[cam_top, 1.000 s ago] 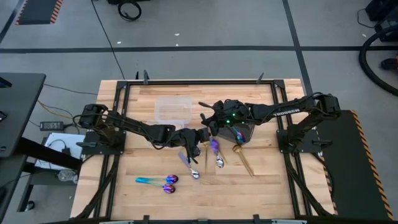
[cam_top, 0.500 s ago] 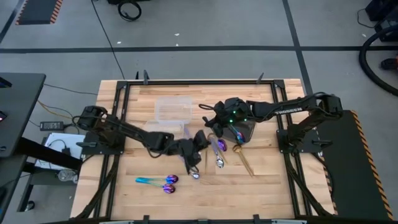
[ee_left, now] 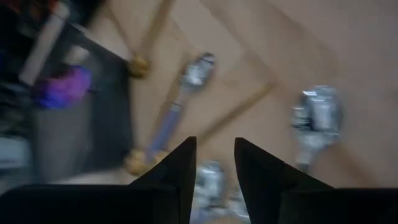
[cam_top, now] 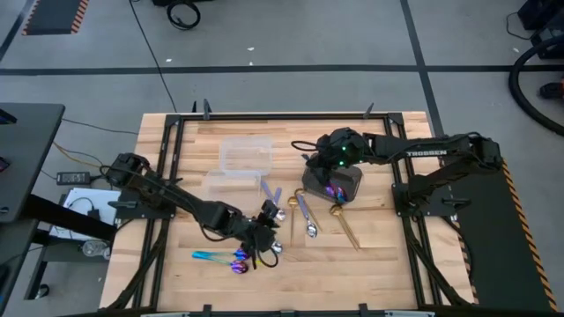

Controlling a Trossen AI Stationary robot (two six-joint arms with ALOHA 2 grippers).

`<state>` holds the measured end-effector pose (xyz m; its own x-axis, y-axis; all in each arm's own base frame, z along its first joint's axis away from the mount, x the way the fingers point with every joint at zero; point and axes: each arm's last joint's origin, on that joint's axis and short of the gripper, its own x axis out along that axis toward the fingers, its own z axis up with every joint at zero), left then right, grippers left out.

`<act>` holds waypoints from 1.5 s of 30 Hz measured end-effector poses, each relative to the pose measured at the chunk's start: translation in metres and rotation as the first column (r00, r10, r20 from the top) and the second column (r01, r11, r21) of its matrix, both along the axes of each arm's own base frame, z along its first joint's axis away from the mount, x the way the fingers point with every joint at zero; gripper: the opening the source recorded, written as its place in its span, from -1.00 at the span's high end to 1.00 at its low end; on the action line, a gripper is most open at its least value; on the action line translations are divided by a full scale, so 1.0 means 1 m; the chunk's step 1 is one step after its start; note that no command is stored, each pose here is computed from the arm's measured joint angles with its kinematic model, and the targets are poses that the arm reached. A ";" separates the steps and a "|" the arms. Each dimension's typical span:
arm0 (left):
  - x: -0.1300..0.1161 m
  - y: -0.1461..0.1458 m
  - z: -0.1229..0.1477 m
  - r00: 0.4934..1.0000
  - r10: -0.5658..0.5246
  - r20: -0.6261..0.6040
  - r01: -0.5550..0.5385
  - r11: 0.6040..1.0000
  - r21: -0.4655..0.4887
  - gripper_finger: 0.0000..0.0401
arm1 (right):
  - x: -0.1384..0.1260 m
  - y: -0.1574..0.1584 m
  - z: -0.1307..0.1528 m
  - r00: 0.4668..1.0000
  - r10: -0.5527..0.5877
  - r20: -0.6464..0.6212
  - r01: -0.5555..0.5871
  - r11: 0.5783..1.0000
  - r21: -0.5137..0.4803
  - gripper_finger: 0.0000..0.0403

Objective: Sort silverware by color (type)
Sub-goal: Put the purple spoon into the black bin, then put the blue spoon into the bottom transparent bin

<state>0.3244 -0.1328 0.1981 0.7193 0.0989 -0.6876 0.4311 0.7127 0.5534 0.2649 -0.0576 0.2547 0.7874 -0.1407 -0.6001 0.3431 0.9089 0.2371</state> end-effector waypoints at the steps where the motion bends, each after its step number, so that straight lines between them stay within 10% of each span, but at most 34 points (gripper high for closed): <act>1: -0.004 -0.001 -0.001 0.999 0.013 -0.033 -0.014 1.000 -0.024 0.42 | -0.002 -0.002 0.000 1.000 -0.012 -0.018 0.011 1.000 -0.021 0.94; 8: -0.020 -0.013 -0.005 0.986 0.100 -0.136 -0.120 0.982 -0.148 0.42 | -0.009 -0.008 -0.005 0.989 -0.101 -0.110 0.088 0.990 -0.114 0.94; 31: -0.098 -0.001 0.019 0.951 0.260 -0.165 -0.304 0.879 -0.366 0.42 | -0.003 -0.026 -0.061 0.883 -0.244 -0.402 0.310 0.944 0.109 0.87; 45: -0.120 -0.005 0.006 0.887 0.349 -0.303 -0.454 0.780 -0.430 0.42 | -0.005 -0.029 -0.064 0.883 -0.201 -0.424 0.297 0.939 0.172 0.40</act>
<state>0.2041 -0.1373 0.2038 0.5339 -0.0283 -0.8450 0.1059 0.9938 0.0336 0.2595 -0.0866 0.1903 0.4350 -0.1240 -0.8919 0.6589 0.7189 0.2214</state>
